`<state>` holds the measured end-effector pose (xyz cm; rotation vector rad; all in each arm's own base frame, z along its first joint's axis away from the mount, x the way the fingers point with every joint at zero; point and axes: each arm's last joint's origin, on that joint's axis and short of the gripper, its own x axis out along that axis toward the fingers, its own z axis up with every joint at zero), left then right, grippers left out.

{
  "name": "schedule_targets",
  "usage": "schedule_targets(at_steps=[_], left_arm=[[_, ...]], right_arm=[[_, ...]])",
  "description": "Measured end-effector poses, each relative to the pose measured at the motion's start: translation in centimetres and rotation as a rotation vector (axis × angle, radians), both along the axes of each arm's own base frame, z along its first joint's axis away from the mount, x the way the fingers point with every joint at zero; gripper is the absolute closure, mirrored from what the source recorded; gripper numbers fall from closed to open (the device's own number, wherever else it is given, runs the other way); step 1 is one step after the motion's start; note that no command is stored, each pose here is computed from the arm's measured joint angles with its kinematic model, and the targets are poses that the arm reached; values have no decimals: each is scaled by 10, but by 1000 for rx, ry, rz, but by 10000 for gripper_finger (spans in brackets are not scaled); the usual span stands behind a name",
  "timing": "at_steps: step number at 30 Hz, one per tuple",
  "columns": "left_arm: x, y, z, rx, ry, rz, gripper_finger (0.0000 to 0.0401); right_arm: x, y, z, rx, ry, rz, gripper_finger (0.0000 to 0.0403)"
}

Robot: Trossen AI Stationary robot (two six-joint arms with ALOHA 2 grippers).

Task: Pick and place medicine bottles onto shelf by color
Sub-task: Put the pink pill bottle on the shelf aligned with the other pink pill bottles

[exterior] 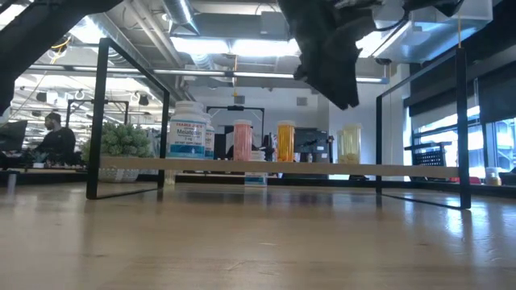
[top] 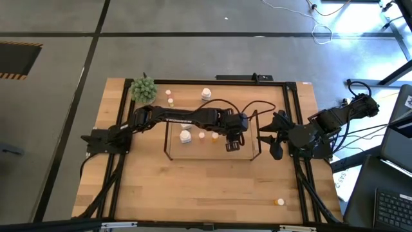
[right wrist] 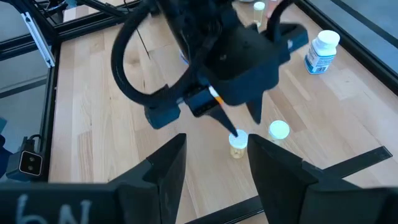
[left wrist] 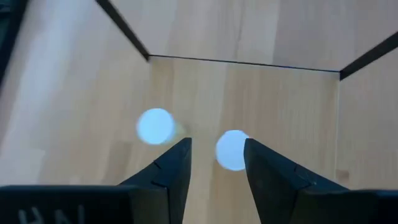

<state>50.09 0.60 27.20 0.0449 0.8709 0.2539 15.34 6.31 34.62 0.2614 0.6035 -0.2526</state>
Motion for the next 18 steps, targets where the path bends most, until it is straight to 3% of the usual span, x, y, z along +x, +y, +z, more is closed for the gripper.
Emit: schedule_targets(at_steps=[18], left_arm=[[-35,1,51,-1,108,100,260]], right_arm=[[0,0,0,2,-4,0,230]])
